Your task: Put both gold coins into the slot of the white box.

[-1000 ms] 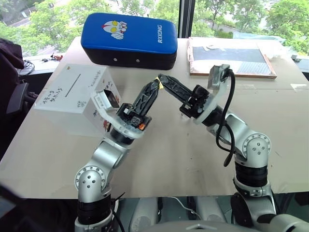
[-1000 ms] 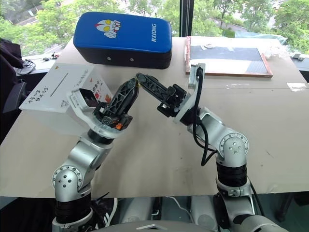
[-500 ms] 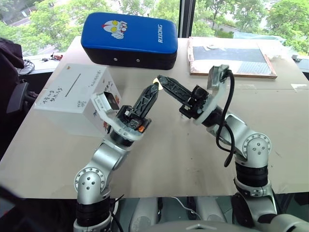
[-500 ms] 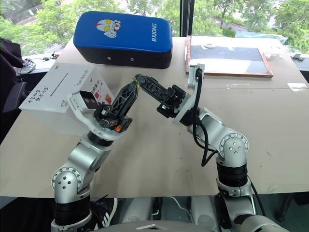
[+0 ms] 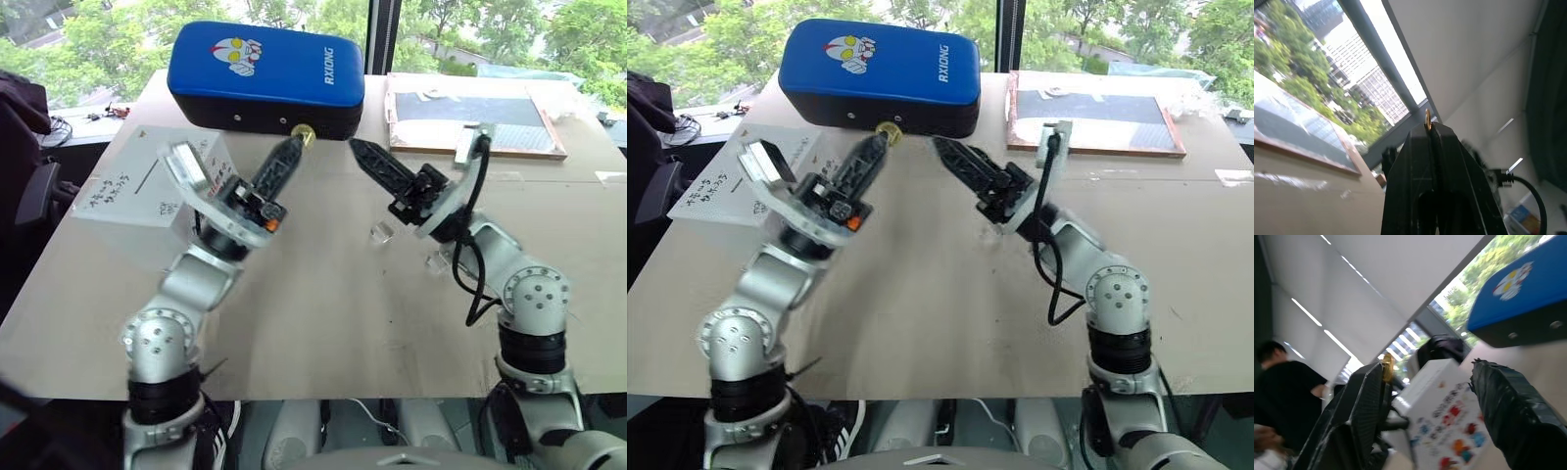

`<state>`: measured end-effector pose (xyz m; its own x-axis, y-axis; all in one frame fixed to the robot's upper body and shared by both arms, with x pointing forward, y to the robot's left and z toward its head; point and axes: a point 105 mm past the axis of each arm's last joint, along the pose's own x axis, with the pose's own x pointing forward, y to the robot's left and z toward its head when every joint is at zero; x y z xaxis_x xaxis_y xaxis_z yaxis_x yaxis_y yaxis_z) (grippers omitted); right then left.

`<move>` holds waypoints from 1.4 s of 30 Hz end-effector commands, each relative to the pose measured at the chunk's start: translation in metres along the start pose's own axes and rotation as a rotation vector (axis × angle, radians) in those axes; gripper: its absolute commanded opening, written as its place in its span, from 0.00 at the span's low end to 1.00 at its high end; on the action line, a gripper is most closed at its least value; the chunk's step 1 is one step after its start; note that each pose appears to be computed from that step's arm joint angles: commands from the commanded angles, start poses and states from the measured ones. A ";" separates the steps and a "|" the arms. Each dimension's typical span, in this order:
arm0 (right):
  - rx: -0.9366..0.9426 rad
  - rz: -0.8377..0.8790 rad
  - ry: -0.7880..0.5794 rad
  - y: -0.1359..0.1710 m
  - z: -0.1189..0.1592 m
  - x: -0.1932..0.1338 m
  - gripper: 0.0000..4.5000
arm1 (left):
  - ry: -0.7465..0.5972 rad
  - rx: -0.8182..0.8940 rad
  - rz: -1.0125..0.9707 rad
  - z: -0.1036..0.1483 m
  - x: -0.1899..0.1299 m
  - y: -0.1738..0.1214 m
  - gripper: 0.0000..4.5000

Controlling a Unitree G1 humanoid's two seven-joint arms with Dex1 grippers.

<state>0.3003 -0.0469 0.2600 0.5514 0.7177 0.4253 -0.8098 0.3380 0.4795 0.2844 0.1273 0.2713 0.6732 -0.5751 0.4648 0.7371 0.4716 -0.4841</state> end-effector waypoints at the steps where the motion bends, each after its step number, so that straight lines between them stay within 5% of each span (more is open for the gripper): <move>1: -0.251 0.126 -0.093 0.017 0.024 -0.003 0.70 | 0.063 0.277 0.098 0.029 0.006 0.004 0.00; 6: -0.575 0.348 0.106 0.030 0.004 -0.008 0.70 | 0.197 0.551 0.272 0.062 0.003 0.022 0.00; 12: -0.577 0.513 0.182 0.043 -0.004 -0.018 0.70 | 0.296 0.698 0.578 0.105 -0.027 0.060 0.00; 40: -0.606 0.516 0.204 0.034 -0.008 -0.013 0.70 | 0.512 0.744 0.899 0.095 -0.101 0.110 0.00; 42: -0.605 0.517 0.204 0.034 -0.008 -0.013 0.72 | 0.502 0.740 0.889 0.094 -0.100 0.111 0.12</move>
<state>0.2677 -0.0381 0.2537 0.1008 0.9556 0.2769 -0.9626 0.1640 -0.2157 0.3050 0.2965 0.2519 0.9839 0.0114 -0.1785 0.0119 0.9916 0.1288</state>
